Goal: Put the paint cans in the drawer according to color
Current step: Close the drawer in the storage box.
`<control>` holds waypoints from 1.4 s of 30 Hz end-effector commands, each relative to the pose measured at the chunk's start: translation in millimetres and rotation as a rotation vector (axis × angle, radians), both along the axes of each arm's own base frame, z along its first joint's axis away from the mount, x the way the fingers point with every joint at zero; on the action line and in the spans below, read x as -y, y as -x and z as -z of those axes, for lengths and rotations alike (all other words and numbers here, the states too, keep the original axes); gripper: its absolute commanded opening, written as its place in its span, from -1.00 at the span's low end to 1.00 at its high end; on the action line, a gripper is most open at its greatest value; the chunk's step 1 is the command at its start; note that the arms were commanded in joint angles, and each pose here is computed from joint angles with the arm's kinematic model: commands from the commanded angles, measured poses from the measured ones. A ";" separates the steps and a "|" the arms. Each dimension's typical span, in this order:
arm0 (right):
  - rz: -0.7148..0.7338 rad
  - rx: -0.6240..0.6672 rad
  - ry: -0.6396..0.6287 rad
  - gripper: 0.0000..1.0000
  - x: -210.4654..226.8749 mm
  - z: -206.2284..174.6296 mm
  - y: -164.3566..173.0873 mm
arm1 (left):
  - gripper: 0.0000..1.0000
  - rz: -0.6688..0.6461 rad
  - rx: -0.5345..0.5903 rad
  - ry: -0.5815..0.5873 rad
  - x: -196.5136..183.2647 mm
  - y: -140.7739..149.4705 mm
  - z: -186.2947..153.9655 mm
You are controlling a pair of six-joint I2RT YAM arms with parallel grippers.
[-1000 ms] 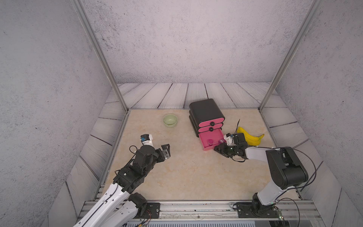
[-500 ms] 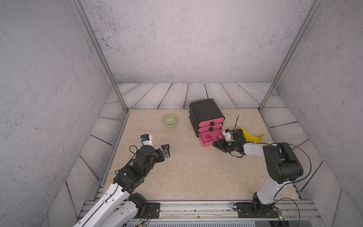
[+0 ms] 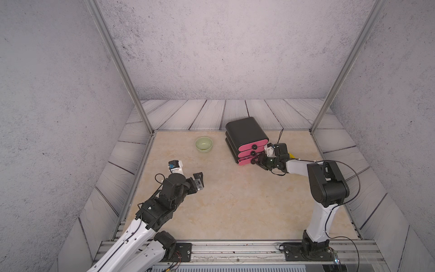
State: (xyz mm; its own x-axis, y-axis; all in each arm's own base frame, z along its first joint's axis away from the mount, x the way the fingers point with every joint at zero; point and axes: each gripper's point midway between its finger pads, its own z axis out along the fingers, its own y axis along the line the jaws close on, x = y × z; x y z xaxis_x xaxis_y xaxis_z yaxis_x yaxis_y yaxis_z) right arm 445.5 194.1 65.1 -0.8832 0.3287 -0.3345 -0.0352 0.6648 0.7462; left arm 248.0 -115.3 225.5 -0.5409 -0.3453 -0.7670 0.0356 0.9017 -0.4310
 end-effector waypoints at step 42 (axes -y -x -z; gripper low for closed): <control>0.332 -0.101 -0.253 -0.83 5.5 23.3 -60.8 | 0.98 -0.010 0.046 -0.084 -5.3 -9.6 -9.1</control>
State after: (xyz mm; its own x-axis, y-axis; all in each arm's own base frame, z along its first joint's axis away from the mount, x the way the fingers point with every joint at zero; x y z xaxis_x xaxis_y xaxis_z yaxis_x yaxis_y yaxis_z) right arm 498.7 182.5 40.7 -0.7425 0.6571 -0.1302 0.2474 0.4495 0.8583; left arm 254.9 -113.0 222.5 -0.5288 -0.2839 -0.7998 0.0435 0.9321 -0.3596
